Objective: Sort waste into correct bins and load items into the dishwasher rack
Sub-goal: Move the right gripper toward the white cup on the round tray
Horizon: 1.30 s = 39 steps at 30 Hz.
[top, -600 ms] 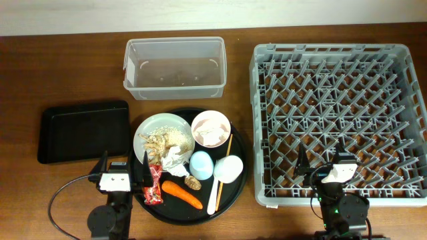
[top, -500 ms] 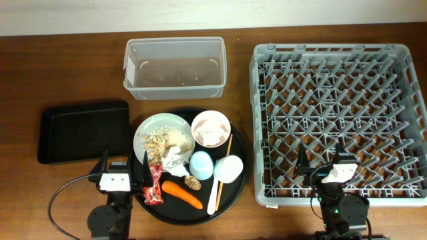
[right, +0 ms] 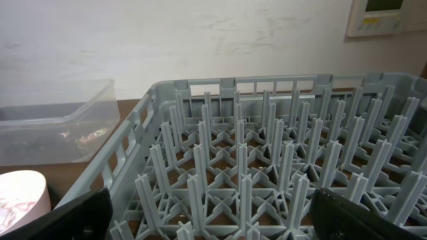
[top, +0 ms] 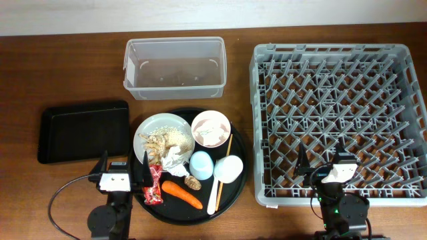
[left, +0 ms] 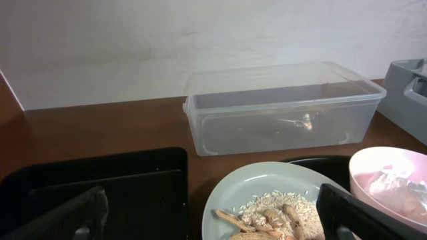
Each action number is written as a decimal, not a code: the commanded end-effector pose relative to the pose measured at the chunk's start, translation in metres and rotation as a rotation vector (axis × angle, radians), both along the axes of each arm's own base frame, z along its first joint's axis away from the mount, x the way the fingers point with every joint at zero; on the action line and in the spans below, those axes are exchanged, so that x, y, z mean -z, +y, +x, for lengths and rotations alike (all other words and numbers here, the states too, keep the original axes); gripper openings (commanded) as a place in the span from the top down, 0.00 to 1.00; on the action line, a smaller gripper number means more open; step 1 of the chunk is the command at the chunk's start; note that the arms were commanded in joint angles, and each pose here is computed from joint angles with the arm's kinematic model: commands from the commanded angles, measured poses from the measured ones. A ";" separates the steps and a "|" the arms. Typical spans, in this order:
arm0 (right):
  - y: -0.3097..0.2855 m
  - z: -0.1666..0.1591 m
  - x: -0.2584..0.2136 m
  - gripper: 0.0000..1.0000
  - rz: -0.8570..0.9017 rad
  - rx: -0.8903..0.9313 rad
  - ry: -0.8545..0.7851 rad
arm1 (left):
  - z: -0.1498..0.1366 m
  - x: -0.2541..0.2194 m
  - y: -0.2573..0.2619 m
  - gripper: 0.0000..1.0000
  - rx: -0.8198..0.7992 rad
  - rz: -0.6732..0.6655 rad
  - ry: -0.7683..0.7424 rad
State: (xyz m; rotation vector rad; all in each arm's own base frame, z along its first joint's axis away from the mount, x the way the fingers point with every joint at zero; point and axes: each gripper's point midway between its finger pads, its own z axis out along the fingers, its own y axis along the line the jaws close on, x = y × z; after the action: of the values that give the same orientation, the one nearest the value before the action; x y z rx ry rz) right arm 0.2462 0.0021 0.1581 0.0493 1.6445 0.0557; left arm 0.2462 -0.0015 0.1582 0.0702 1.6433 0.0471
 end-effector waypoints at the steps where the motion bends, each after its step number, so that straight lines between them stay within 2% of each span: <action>1: -0.001 0.000 0.003 0.02 -0.008 0.005 0.006 | 0.000 0.001 -0.004 0.01 0.020 -0.007 0.004; 15: 0.000 0.000 0.003 0.02 -0.006 0.000 0.006 | 0.000 0.001 -0.004 0.01 0.021 -0.008 0.004; 17: 0.012 0.000 0.001 0.02 0.033 -0.065 0.000 | 0.000 0.001 -0.004 0.01 0.020 -0.008 0.000; 24: 0.028 -0.006 -0.010 0.02 0.112 -0.150 0.081 | -0.005 0.002 -0.006 0.01 0.015 -0.156 0.058; 30: 0.036 0.005 -0.045 0.02 0.136 -0.184 0.309 | -0.019 -0.014 -0.011 0.01 0.026 -0.182 0.239; 36: 0.037 0.009 -0.077 0.02 0.172 -0.162 0.714 | -0.019 -0.025 -0.014 0.01 0.015 -0.193 0.554; 37: 0.040 0.011 -0.082 0.02 0.181 -0.177 0.738 | -0.021 -0.024 -0.014 0.01 0.010 -0.195 0.610; 39: 0.062 0.017 -0.099 0.02 0.152 -0.335 0.740 | -0.024 -0.024 -0.016 0.01 0.014 -0.202 0.712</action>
State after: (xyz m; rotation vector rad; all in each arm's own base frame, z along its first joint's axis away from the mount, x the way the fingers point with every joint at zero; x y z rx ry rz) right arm 0.2568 0.0426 0.2342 0.0665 2.4101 0.3551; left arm 0.2191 -0.0124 0.1690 -0.0726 2.3070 -0.1375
